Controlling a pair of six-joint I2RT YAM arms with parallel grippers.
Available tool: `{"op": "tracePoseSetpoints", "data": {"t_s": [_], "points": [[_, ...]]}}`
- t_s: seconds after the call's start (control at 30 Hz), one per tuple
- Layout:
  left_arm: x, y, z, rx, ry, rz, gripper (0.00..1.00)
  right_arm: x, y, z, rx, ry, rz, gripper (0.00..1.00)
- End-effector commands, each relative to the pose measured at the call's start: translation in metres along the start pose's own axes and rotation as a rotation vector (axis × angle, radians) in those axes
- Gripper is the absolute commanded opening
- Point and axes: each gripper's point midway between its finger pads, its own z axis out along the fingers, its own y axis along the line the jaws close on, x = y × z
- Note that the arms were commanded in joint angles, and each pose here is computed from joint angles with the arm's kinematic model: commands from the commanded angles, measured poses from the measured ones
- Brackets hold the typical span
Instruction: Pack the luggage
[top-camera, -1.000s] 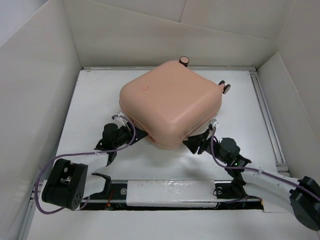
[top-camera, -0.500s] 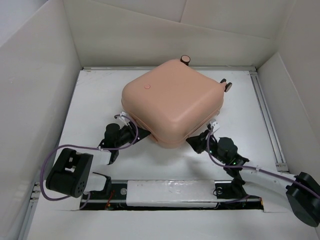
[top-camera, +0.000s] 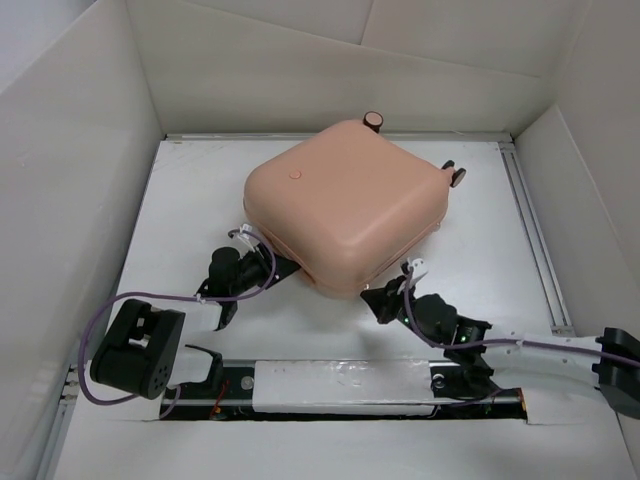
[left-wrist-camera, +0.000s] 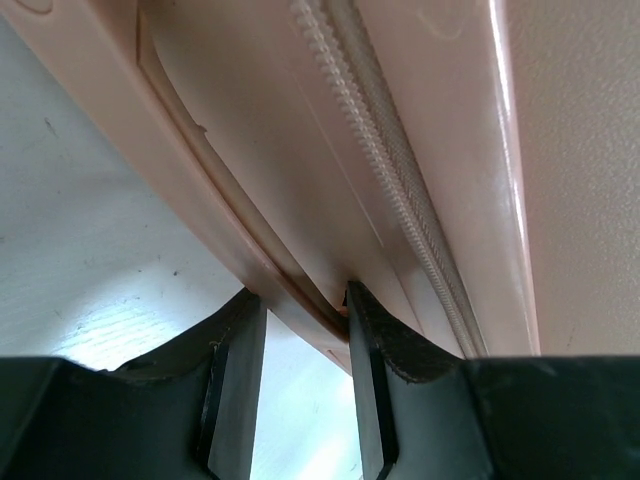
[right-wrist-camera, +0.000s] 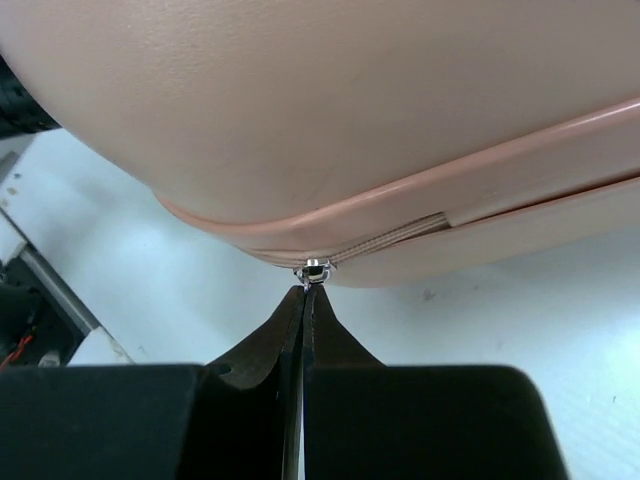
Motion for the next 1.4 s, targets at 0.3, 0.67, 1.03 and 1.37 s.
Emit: {"op": "tracePoseSetpoints", "data": {"t_s": [0.3, 0.67, 1.03, 1.37], "points": [[0.014, -0.066, 0.005, 0.212, -0.023, 0.078, 0.0, 0.06, 0.093, 0.02, 0.145, 0.232, 0.011, 0.0], [0.034, -0.059, -0.026, 0.245, -0.016, 0.049, 0.0, 0.025, 0.149, 0.113, 0.277, 0.064, 0.002, 0.0], [0.03, -0.058, -0.037, 0.208, -0.045, 0.077, 0.0, 0.015, 0.17, 0.104, 0.178, 0.148, -0.077, 0.59], [0.003, -0.061, -0.03, 0.105, -0.113, 0.146, 0.0, -0.016, 0.043, -0.025, 0.471, 0.084, 0.137, 0.25]]}}
